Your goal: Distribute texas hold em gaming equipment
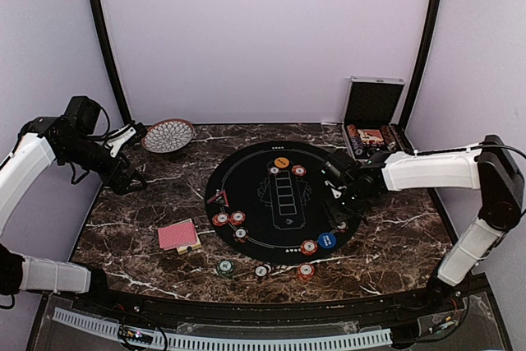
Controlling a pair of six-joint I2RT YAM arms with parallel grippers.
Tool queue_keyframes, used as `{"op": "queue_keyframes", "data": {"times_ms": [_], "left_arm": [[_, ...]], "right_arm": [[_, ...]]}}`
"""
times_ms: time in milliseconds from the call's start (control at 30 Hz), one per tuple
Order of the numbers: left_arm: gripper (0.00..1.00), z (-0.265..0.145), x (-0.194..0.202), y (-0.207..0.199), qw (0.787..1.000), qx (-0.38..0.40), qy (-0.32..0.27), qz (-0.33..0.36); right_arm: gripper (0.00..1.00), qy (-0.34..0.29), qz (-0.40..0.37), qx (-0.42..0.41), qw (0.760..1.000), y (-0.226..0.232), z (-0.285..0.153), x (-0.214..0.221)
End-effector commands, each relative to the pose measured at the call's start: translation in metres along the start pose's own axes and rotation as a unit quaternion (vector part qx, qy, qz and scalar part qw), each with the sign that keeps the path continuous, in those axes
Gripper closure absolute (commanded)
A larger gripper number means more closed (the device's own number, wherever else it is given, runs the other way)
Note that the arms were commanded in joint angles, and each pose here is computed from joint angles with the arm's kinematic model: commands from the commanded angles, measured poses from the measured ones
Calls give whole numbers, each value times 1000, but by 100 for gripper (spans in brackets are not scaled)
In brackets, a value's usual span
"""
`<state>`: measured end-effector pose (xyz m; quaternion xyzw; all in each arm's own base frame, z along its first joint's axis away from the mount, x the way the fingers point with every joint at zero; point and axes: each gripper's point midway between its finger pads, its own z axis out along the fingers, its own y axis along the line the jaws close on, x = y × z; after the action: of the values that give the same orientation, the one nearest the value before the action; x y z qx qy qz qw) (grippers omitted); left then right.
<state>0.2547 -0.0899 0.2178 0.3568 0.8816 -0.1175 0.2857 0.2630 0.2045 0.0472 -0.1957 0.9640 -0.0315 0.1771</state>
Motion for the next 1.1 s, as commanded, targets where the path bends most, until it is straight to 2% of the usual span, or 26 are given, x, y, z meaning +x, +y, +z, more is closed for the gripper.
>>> {"op": "queue_keyframes", "data": {"times_ms": [0,233,367,533,833,1067], "left_arm": [[1,-5,-1,-5,1000,8,1,-1],[1,-4,1,-5,1000,9,4,-2],[1,-2,2,-5,1000,9,4,-3],[1,-4,3,-5,1000,6,7,-1],[1,-6,-1,-5,1000,8,3,-1],[1,-7,0,-5,1000,6,3,1]], "right_arm": [[32,-57,-18,-11,998,20,-42,-27],[23,-99,-151,-99,979,127,-95,-30],[15,-113,-213,-177,954,192,-115,-26],[12,-91,-288,-241,922,254,-114,-10],[13,-75,-361,-282,886,304,-96,-2],[15,-69,-388,-275,877,324,-79,2]]}}
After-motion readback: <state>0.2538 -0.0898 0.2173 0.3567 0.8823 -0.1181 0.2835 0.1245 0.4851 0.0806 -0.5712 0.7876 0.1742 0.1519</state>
